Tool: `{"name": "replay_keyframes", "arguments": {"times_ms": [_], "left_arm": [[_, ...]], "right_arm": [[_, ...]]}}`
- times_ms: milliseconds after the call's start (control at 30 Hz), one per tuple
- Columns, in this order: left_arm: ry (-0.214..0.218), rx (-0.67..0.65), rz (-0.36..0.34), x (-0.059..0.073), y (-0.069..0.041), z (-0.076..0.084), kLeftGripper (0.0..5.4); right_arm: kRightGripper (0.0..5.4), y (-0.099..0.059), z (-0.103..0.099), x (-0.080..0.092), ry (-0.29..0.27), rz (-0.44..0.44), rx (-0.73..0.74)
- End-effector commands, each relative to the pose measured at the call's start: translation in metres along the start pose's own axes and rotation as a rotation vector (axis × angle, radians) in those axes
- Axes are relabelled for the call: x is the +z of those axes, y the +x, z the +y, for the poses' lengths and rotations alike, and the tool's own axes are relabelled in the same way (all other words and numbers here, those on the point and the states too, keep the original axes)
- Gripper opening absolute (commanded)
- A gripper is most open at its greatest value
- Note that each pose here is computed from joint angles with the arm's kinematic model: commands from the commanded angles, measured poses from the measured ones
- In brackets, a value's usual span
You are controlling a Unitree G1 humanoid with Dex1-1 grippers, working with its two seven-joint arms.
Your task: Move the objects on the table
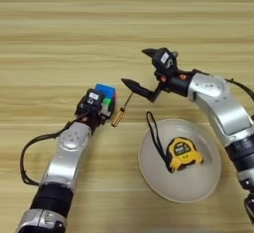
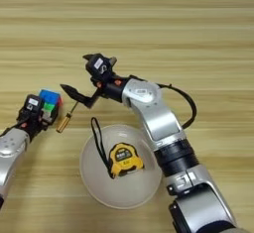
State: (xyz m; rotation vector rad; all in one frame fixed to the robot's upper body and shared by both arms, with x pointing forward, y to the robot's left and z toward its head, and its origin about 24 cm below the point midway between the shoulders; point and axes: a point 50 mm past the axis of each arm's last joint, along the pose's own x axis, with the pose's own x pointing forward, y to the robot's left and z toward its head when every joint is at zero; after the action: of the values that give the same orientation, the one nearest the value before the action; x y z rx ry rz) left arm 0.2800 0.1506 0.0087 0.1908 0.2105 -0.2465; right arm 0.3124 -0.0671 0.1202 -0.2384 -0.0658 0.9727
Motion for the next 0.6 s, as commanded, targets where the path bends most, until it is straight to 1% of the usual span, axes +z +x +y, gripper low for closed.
{"name": "replay_keyframes", "arguments": {"times_ms": [33,133,233,300,333,467,533,600], "left_arm": [[0.043,-0.107,-0.123,0.029,-0.004,0.002,3.29],[0.09,-0.178,-0.167,0.043,-0.006,0.004,3.29],[0.127,-0.228,-0.193,0.053,-0.007,0.009,3.29],[0.168,-0.308,-0.227,0.064,-0.008,0.011,3.29],[0.181,-0.344,-0.238,0.069,-0.008,0.012,3.29],[0.224,-0.438,-0.255,0.078,-0.01,0.018,3.29],[0.244,-0.487,-0.261,0.083,-0.01,0.021,3.29],[0.264,-0.511,-0.257,0.085,-0.008,0.027,3.29]], "right_arm": [[5.4,-0.01,-0.022,0.011,-0.016,-0.03,-0.044],[5.4,-0.019,-0.034,0.016,-0.027,-0.039,-0.07],[5.4,-0.028,-0.044,0.02,-0.041,-0.041,-0.097],[5.4,-0.037,-0.053,0.025,-0.062,-0.043,-0.118],[5.4,-0.041,-0.056,0.027,-0.071,-0.048,-0.123],[5.4,-0.058,-0.059,0.036,-0.101,-0.092,-0.089],[5.4,-0.067,-0.06,0.04,-0.126,-0.11,-0.06],[5.4,-0.076,-0.059,0.044,-0.158,-0.123,-0.026]]}}
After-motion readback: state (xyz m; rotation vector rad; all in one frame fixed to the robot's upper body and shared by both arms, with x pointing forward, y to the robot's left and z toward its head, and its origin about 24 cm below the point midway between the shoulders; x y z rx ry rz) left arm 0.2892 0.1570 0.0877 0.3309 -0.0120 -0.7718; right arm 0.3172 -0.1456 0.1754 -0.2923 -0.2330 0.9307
